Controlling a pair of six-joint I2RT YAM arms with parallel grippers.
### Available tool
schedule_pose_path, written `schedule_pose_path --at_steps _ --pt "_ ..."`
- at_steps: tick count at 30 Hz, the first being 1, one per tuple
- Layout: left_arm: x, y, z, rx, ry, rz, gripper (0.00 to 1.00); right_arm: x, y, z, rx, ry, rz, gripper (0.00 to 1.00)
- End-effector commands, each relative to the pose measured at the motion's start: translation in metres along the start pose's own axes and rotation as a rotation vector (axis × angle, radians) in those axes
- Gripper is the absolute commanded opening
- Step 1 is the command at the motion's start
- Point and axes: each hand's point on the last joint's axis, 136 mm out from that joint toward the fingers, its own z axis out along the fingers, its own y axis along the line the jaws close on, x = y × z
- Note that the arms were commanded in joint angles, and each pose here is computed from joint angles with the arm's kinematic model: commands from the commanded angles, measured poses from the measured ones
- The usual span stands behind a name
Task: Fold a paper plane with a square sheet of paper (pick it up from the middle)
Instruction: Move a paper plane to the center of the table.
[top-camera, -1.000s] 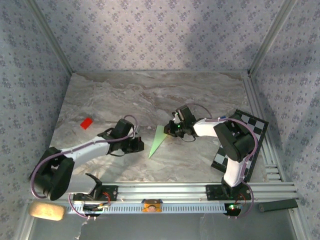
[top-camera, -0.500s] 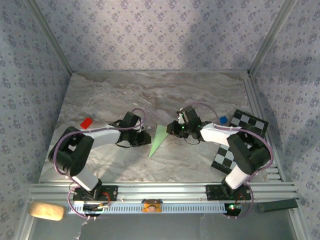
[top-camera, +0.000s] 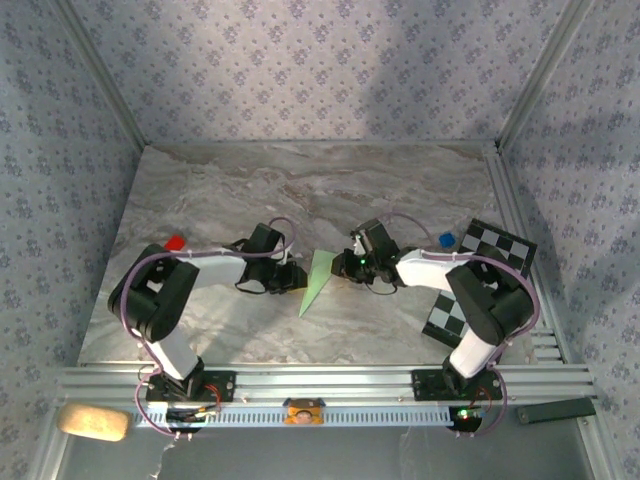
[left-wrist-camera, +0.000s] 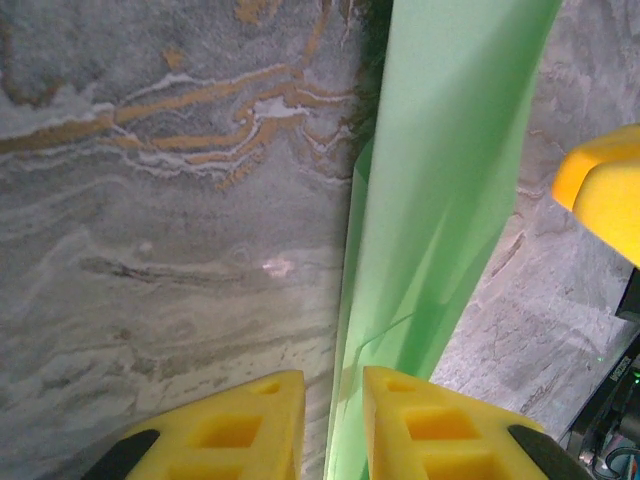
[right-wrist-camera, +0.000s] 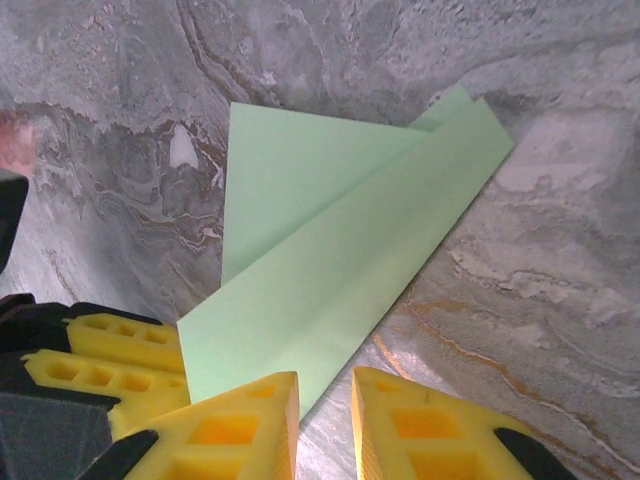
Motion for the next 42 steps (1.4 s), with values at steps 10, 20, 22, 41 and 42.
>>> schedule_pose_path --at_steps 10,20,22,41,42 --pt "-0.005 -0.015 0.005 0.059 0.030 0.027 0.23 0.008 -0.005 0.015 0.009 0.040 0.047 0.18" --pt "-0.002 -0.017 0.009 0.091 0.050 0.015 0.19 0.011 -0.001 0.020 -0.017 0.064 0.050 0.15" --pt "-0.004 -0.020 0.009 0.104 0.043 0.013 0.19 0.013 -0.002 0.021 -0.016 0.071 0.053 0.15" --pt "-0.007 -0.032 0.009 0.165 0.040 0.013 0.14 0.013 -0.004 0.022 -0.015 0.072 0.054 0.16" --pt "-0.006 -0.033 0.009 0.166 0.043 0.012 0.15 0.013 -0.004 0.022 -0.015 0.073 0.055 0.16"
